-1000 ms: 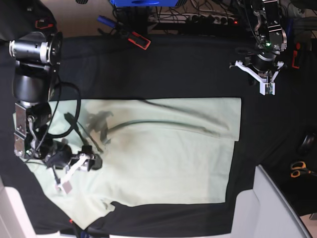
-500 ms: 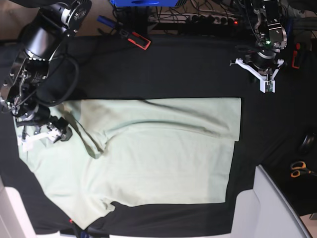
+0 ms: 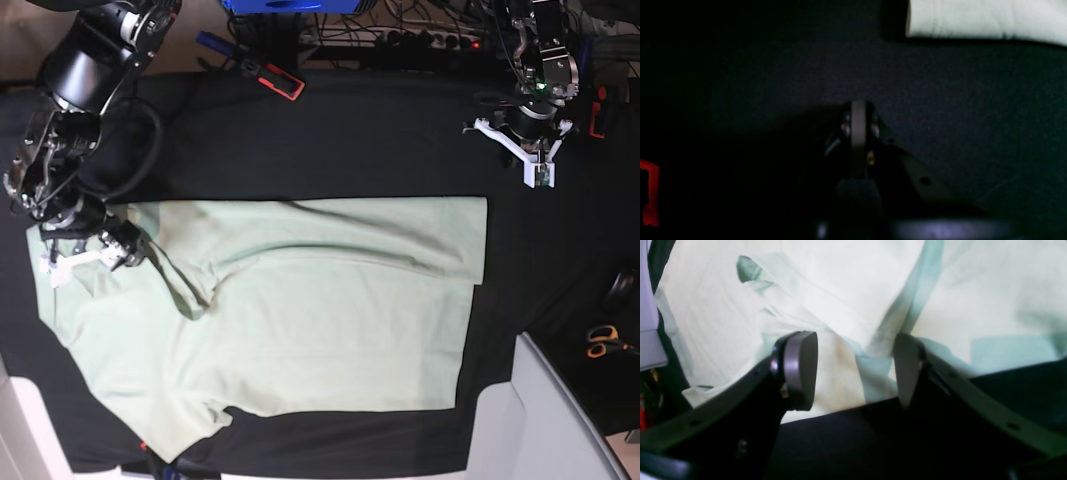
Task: Fold the T-shirt properly
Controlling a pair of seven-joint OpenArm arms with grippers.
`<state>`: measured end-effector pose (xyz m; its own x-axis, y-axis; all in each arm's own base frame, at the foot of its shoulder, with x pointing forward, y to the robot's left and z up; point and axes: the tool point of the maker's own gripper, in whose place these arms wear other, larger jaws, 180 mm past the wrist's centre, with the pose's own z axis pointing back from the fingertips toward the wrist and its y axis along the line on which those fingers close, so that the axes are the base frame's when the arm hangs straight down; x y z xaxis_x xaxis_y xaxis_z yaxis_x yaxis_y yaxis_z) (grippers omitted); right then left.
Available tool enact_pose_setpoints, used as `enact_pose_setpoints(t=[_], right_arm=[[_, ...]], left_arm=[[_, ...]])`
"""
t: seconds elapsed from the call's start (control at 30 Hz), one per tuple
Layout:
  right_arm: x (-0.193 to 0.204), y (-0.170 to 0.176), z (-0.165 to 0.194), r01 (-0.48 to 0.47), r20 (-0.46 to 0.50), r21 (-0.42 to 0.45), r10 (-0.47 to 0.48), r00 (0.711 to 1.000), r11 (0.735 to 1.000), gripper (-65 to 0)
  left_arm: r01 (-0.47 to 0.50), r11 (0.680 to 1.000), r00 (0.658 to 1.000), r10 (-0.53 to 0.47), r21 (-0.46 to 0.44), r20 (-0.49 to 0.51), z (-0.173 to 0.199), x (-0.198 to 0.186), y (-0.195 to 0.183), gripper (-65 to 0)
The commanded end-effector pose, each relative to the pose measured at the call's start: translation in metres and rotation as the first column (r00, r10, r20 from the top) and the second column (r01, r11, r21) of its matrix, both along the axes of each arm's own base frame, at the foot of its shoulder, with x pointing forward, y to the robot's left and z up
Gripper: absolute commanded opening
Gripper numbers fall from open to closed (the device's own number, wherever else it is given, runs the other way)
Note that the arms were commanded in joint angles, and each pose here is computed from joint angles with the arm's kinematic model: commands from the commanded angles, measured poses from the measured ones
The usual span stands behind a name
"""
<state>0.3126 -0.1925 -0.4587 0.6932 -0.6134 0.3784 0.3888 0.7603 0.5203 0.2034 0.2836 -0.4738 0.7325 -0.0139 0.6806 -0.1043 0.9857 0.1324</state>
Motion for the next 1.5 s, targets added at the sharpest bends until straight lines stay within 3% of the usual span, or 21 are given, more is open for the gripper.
enact_pose_setpoints(t=[0.0,0.2,0.37,0.43,1.0,1.27,1.47], right_arm=[[0.01,-0.002,0.008,0.006,0.035,0.002,-0.006,0.999,1.0,-30.2],[0.011,0.002,-0.004,0.022,0.029,0.021,-0.023,0.999,1.0,-32.1],[0.014,-0.001,-0.008,0.02,0.013,0.031,-0.021,1.0,0.999,-58.6],[0.019,-0.001,-0.005,0.02,0.022,0.033,-0.02,1.0,0.999,-62.8],[0.067,-0.015,0.033,0.013,0.116,0.001,-0.013,0.993,1.0,-64.9],[0.086,-0.031,0.031,0.009,0.086,0.024,-0.011,0.996,1.0,-64.9],[0.105,-0.036,0.049,0.004,0.124,0.014,-0.006,0.992,1.0,-64.9]], left_arm=[[0.002,1.0,0.999,-0.002,0.017,0.033,0.009,0.007,0.005,-65.0],[0.002,1.0,0.999,-0.003,0.018,0.034,0.009,0.007,0.005,-65.0],[0.002,1.0,0.999,-0.003,0.018,0.034,0.009,0.007,0.005,-65.0],[0.002,1.0,0.999,-0.002,0.017,0.033,0.009,0.007,0.005,-65.0],[0.002,1.0,0.999,-0.002,0.017,0.033,0.009,0.007,0.005,-65.0],[0.002,1.0,0.999,-0.002,0.017,0.033,0.009,0.007,0.005,-65.0],[0.002,1.0,0.999,-0.002,0.017,0.033,0.009,0.007,0.005,-65.0]])
